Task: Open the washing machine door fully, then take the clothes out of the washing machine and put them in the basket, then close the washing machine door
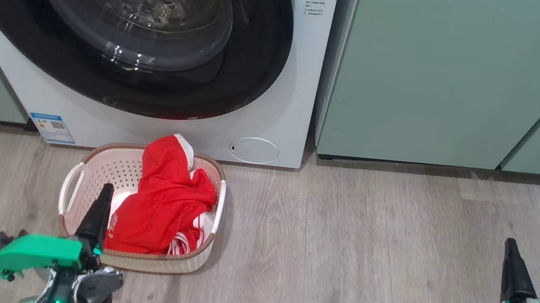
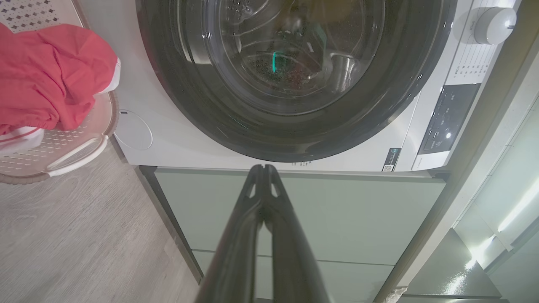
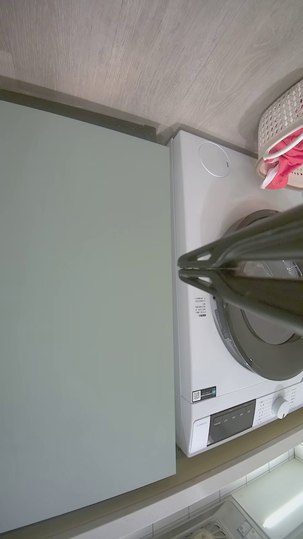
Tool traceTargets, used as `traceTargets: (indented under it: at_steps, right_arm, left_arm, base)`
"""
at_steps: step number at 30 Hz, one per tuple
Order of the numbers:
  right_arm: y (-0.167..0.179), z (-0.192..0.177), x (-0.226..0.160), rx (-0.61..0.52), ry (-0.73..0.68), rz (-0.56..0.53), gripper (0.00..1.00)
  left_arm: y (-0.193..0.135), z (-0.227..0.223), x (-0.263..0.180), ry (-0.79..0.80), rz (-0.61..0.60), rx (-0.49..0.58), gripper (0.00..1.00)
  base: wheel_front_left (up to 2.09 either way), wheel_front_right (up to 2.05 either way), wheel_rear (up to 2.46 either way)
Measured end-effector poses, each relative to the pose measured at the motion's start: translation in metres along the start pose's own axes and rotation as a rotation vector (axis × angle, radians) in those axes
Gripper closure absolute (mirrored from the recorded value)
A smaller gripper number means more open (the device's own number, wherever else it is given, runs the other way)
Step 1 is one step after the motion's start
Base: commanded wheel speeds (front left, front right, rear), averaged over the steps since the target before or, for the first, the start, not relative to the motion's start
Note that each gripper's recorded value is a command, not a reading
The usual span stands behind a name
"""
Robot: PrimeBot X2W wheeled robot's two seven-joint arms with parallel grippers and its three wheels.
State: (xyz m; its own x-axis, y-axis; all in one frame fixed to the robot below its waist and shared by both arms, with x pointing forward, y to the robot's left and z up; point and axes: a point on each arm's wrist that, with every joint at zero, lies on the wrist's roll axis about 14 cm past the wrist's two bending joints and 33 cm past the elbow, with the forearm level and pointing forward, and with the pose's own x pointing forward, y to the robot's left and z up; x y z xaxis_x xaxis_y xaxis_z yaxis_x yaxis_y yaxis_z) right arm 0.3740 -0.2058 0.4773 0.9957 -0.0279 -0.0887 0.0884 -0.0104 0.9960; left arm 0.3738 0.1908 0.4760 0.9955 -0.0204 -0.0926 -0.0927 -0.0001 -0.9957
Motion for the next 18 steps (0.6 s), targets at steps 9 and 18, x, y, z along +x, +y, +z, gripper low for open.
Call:
traceTargets:
  at_steps: [9,18]
  right_arm:
    - [0.0001,0.0000,0.0000,0.000,0.000,0.000,1.00]
    - [0.0002,0.0000,0.0000,0.000,0.000,0.001,1.00]
  left_arm:
    - [0.0000,0.0000,0.0000,0.000,0.000,0.000,1.00]
    - [0.0000,0.0000,0.0000,0.000,0.000,0.000,1.00]
  base:
    - [0.00,0.00,0.00]
    - [0.00,0.00,0.00]
